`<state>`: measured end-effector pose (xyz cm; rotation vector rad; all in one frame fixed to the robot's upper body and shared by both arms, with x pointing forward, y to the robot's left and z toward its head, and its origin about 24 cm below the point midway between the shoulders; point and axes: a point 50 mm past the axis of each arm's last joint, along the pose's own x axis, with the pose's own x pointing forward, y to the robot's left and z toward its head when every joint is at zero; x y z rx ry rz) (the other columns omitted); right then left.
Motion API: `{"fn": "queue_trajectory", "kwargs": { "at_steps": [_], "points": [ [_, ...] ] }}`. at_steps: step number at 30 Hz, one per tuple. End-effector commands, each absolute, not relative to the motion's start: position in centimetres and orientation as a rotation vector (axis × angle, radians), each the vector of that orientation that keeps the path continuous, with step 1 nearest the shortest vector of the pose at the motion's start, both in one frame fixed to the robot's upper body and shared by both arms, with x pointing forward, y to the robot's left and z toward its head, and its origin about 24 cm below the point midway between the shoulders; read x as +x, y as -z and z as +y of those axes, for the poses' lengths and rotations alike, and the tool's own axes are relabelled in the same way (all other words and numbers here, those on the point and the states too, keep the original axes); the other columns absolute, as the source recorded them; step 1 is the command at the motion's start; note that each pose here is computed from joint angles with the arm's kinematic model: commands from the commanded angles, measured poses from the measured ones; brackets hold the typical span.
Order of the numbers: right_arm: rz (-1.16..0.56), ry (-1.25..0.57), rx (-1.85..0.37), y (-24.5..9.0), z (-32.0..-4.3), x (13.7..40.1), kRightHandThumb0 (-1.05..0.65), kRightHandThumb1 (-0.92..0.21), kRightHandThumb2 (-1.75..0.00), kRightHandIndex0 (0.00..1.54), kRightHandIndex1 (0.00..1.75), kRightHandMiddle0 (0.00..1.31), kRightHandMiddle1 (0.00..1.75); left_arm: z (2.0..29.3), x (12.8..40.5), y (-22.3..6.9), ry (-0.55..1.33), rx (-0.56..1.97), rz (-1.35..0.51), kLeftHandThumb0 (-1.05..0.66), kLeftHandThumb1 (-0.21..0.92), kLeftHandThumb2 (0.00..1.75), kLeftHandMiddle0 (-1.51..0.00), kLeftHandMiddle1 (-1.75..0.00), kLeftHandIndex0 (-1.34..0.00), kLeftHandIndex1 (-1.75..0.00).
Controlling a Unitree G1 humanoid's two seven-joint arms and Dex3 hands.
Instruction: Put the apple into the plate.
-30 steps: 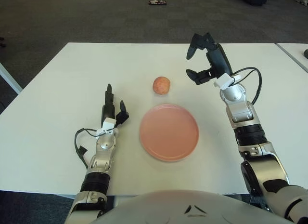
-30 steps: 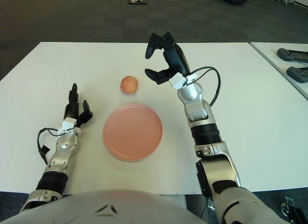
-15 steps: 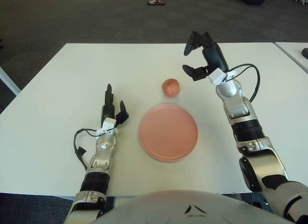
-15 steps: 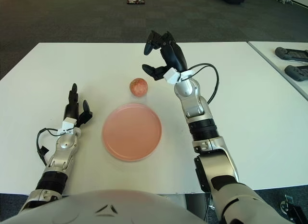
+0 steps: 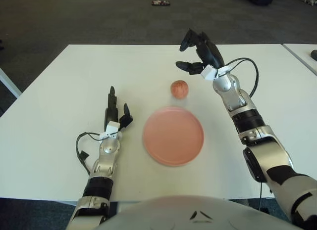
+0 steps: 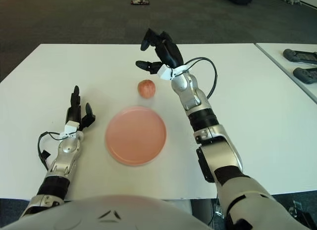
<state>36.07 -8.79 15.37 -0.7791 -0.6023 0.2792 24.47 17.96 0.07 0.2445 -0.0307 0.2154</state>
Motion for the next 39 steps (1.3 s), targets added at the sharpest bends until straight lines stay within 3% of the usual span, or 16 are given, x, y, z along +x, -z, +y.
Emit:
{"fn": "queue_trajectory", "kwargs": {
  "at_steps": [1, 8, 15, 25, 39],
  "points": [
    [-0.555, -0.346, -0.828, -14.6, -8.5, 36.9, -0.6, -0.82, -0.51, 0.14, 0.87, 0.01, 0.95, 18.0, 24.4, -0.2, -0.225, 0.259, -0.043, -0.91, 0.92, 1.0, 0.0, 0.0, 0.0, 0.0],
    [-0.524, -0.42, -0.91, -14.5, -8.3, 37.8, -0.67, -0.9, -0.34, 0.07, 0.38, 0.0, 0.47, 17.9, 24.4, -0.1, -0.228, 0.256, -0.041, -0.91, 0.92, 1.0, 0.0, 0.0, 0.0, 0.0],
    [-0.51, -0.445, -0.996, -14.1, -8.2, 38.2, -0.75, -0.92, -0.33, 0.02, 0.21, 0.0, 0.26, 17.8, 24.4, -0.1, -0.231, 0.252, -0.043, -0.9, 0.92, 1.0, 0.0, 0.0, 0.0, 0.0],
    [-0.481, -0.452, -1.06, -13.1, -8.1, 38.5, -0.78, -0.92, -0.33, 0.02, 0.1, 0.0, 0.19, 17.7, 24.4, -0.1, -0.24, 0.242, -0.041, -0.89, 0.92, 1.0, -0.01, 0.0, 0.0, 0.0],
    [-0.454, -0.444, -1.08, -12.4, -8.5, 38.6, -0.79, -0.92, -0.32, 0.08, 0.08, 0.0, 0.29, 17.7, 24.3, 0.0, -0.241, 0.234, -0.037, -0.9, 0.92, 1.0, 0.0, 0.0, 0.0, 0.0]
  ]
}}
